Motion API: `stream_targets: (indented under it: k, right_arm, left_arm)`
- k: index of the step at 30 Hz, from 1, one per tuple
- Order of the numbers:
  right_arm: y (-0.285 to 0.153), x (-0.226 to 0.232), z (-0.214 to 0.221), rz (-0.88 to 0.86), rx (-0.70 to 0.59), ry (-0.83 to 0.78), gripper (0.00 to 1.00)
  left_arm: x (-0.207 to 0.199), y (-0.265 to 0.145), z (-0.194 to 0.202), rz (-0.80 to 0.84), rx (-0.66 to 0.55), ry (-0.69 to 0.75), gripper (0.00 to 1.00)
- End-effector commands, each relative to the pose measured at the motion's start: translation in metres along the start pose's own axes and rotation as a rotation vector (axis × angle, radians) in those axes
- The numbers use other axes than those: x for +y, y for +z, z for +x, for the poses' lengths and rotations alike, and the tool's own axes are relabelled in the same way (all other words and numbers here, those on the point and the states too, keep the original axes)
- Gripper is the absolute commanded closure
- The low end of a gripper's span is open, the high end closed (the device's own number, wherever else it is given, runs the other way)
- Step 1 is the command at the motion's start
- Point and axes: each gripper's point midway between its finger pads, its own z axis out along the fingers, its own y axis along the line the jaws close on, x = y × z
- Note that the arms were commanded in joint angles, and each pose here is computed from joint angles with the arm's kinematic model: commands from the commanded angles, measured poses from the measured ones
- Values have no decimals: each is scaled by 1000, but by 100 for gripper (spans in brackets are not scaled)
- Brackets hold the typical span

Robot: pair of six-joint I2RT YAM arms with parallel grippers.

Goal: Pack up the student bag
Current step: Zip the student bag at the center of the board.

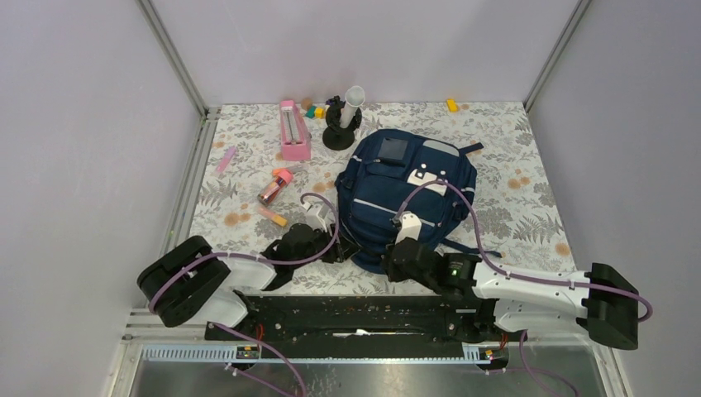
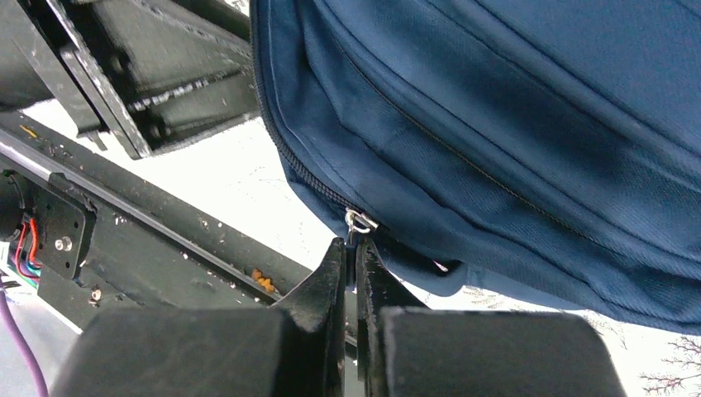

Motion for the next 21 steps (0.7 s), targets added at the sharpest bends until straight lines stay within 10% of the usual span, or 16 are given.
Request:
stream_targets:
  k: [1, 11, 21]
  right_arm:
    - [-5, 50, -36, -123, -80, 61, 100]
    - [9, 61, -39, -123, -71, 56, 100]
    - [6, 55, -41, -110, -94, 67, 100]
  left_arm:
    - [-57, 6, -15, 179, -71, 19, 53]
    - [-85, -8, -18, 258, -131, 21, 52]
    - [-40, -51, -41, -12, -217, 138, 6]
